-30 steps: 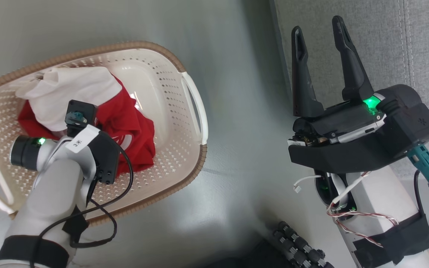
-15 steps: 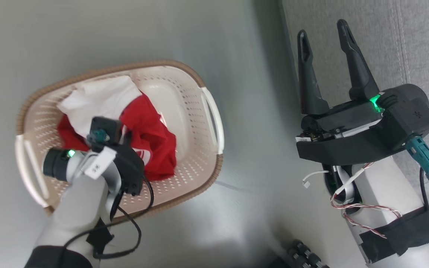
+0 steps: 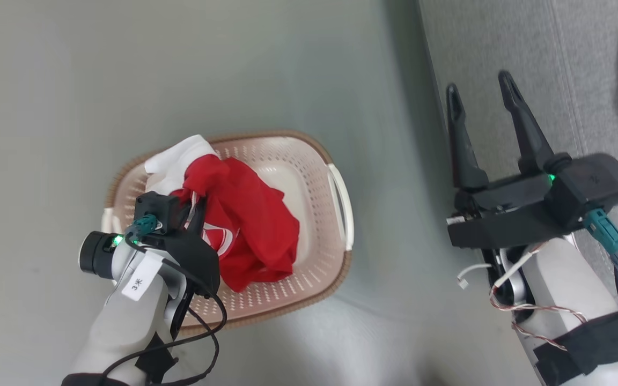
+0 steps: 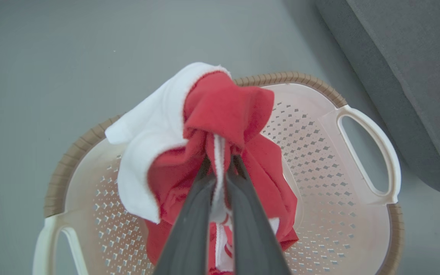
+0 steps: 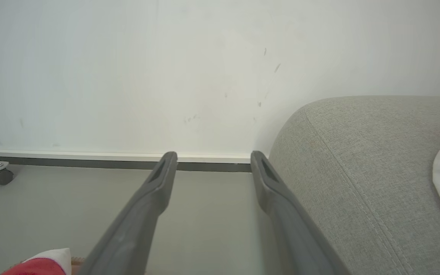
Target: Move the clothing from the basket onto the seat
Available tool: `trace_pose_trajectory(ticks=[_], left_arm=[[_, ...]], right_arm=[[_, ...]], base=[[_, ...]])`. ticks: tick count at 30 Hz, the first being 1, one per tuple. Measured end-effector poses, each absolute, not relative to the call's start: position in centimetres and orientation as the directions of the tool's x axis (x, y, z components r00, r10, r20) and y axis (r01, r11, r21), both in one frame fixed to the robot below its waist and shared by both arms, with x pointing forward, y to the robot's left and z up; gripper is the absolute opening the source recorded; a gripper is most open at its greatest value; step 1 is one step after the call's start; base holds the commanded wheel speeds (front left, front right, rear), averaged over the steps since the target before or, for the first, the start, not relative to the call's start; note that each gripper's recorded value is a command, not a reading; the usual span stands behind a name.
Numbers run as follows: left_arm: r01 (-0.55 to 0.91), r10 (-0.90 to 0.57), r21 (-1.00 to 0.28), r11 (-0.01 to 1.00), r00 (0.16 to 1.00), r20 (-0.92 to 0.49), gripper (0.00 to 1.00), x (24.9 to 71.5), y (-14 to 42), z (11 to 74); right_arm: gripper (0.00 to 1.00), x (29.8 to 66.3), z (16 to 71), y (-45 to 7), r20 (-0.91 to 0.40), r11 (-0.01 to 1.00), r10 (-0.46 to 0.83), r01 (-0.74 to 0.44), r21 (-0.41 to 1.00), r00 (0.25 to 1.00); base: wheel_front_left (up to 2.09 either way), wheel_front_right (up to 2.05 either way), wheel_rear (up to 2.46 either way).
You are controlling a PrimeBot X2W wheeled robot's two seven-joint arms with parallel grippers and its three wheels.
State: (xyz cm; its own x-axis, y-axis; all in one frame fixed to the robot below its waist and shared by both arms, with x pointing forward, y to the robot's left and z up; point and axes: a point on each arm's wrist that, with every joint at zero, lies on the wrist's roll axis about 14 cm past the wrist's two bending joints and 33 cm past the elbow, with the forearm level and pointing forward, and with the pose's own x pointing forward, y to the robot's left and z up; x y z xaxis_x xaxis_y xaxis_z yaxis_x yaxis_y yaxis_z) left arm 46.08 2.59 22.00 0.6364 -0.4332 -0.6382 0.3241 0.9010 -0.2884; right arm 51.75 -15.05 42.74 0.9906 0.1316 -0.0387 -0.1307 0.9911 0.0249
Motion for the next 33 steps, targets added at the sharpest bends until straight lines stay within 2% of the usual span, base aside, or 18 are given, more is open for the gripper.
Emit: trace_pose_trajectory(ticks=[20, 33], left_arm=[[0.25, -0.34, -0.261, 0.932, 0.854, -0.394, 0.0, 47.6, 6.6, 35.0], [0.282, -0.325, -0.273, 0.92, 0.937, -0.128, 0.0, 47.9, 7.2, 45.4]], right_arm=[[1.0, 46.5, 46.8, -12.9, -0.017, 0.979, 0.188, -0.185, 0.086, 0.982], [1.0, 42.9, 49.3, -11.4, 0.007, 0.967, 0.236, -0.236, 0.096, 0.972]], base=[[0.0, 0.0, 0.0], [0.0, 0.0, 0.0]])
